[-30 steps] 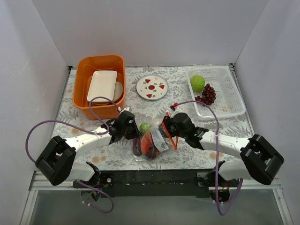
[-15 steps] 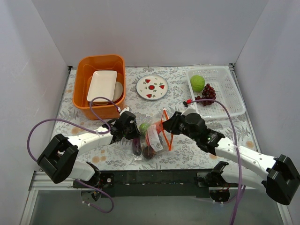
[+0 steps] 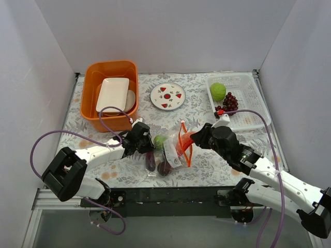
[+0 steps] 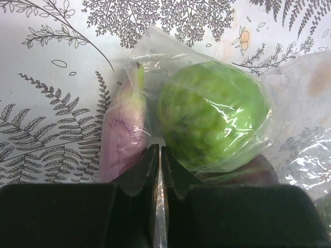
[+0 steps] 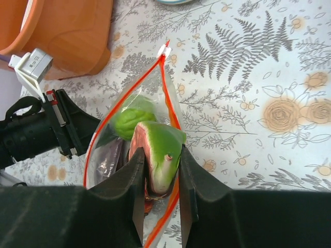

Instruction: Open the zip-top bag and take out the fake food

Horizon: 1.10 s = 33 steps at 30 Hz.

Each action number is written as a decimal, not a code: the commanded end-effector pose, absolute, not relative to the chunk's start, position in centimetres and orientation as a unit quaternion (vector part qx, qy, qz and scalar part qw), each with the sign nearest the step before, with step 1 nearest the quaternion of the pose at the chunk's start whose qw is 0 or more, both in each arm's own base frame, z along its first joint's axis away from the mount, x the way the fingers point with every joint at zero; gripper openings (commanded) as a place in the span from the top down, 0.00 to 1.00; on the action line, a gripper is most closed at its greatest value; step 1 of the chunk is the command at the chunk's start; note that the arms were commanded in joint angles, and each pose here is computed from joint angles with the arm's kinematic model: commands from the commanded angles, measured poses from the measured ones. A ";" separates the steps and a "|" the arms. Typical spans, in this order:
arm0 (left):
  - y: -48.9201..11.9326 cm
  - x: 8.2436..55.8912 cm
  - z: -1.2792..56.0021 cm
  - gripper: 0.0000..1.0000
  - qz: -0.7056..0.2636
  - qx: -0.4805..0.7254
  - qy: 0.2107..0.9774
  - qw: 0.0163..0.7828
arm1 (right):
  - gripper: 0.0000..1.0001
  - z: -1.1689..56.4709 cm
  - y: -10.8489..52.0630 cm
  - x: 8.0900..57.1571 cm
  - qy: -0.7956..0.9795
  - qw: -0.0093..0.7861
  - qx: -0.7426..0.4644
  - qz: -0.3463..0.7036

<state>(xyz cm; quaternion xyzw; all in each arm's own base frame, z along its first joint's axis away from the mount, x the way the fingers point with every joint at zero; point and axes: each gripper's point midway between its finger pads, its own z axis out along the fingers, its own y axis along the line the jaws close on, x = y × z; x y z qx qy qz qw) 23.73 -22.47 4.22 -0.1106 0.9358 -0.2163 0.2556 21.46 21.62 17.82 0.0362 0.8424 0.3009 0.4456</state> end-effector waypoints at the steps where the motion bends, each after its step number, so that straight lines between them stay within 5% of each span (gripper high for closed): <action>1: -21.1 23.8 3.5 0.93 -0.178 -0.108 0.945 0.253 | 0.98 21.7 19.6 22.0 0.826 0.489 0.047 0.277; 8: -21.4 23.8 3.7 0.93 -0.184 -0.104 0.944 0.253 | 0.93 25.4 16.1 23.6 0.815 0.546 0.036 0.190; 20: -21.7 23.9 4.3 0.94 -0.190 -0.092 0.944 0.255 | 0.93 30.8 6.5 33.6 0.793 0.598 0.099 0.052; 33: -22.2 24.0 5.1 0.94 -0.200 -0.080 0.943 0.253 | 0.99 24.5 -4.3 42.2 0.866 0.453 0.109 -0.182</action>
